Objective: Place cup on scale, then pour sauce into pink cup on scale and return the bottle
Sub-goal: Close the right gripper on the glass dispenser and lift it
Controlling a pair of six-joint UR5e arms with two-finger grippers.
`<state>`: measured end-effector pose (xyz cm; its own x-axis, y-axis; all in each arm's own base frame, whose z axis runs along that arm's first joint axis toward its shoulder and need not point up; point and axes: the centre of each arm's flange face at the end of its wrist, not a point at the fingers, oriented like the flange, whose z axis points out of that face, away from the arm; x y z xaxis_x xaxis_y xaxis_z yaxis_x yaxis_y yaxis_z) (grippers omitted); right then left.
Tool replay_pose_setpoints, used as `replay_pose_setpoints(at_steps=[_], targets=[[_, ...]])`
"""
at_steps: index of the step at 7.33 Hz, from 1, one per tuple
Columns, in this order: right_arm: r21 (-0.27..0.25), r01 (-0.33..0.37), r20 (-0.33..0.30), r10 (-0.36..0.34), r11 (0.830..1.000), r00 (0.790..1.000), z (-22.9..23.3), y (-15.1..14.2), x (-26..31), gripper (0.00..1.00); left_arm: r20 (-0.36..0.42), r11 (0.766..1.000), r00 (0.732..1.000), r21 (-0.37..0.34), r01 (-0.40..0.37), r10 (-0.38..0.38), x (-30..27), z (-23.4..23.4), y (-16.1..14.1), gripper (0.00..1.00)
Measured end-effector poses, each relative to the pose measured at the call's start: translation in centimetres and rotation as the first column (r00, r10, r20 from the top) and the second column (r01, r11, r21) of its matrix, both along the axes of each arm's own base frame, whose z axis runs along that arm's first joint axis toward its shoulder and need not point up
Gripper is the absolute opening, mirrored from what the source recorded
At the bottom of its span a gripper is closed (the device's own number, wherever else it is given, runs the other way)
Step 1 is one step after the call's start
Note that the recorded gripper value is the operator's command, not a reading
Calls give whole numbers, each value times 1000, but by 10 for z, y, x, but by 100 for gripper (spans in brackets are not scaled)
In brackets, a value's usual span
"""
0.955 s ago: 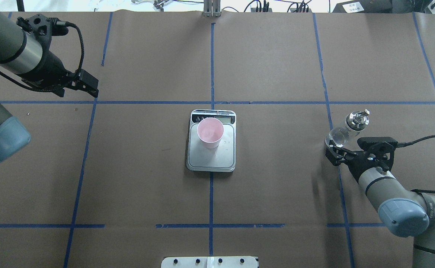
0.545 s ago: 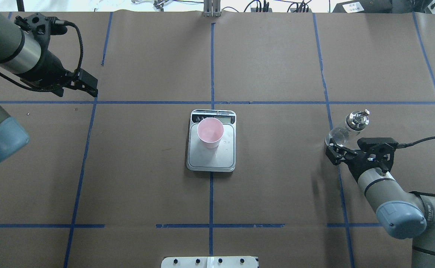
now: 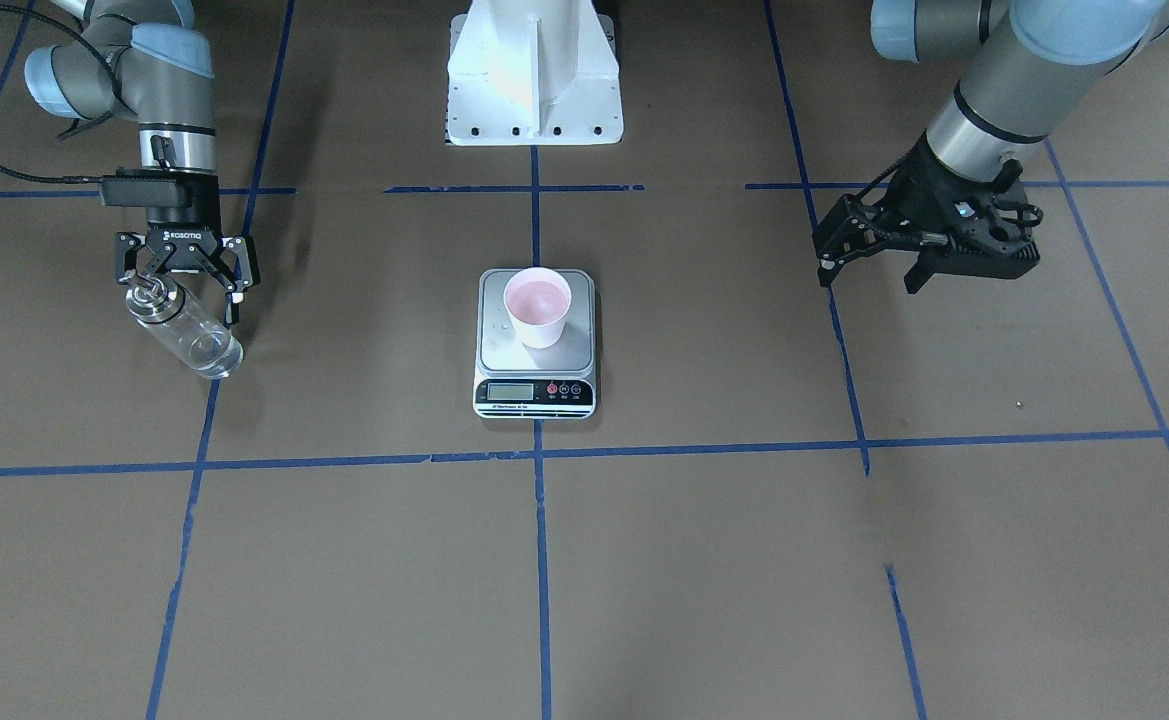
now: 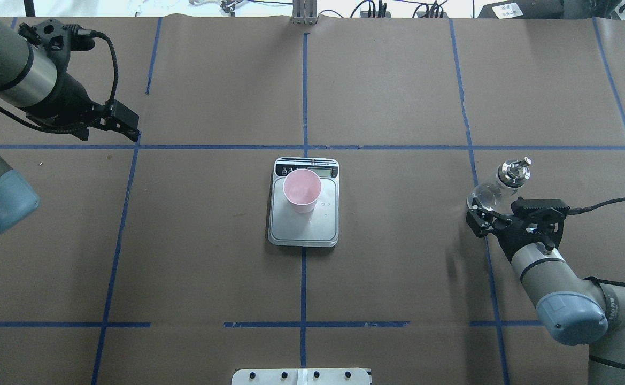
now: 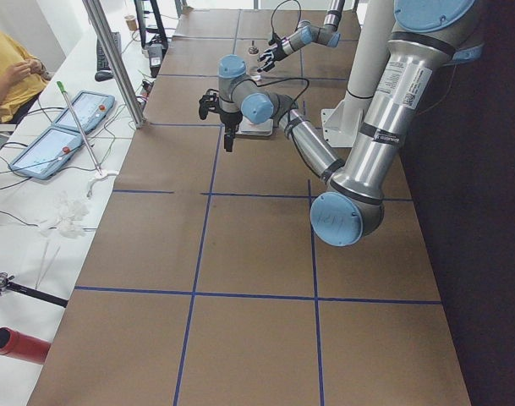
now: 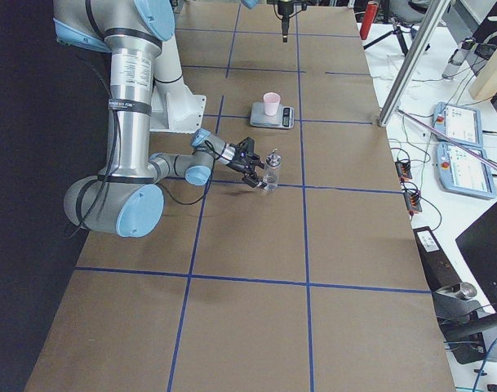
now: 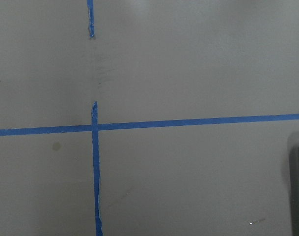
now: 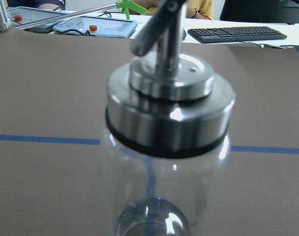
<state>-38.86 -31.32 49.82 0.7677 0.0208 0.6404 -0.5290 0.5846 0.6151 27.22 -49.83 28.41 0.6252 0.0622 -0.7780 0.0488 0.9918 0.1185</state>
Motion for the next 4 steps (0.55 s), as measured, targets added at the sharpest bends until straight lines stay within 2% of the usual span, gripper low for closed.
replay_pose_setpoints(at_steps=[4], targets=[[18,-11,-9,11,1000,1000,5,-4,-9,100,2,1000,1000,-2,-2,2,2,1,1,100]])
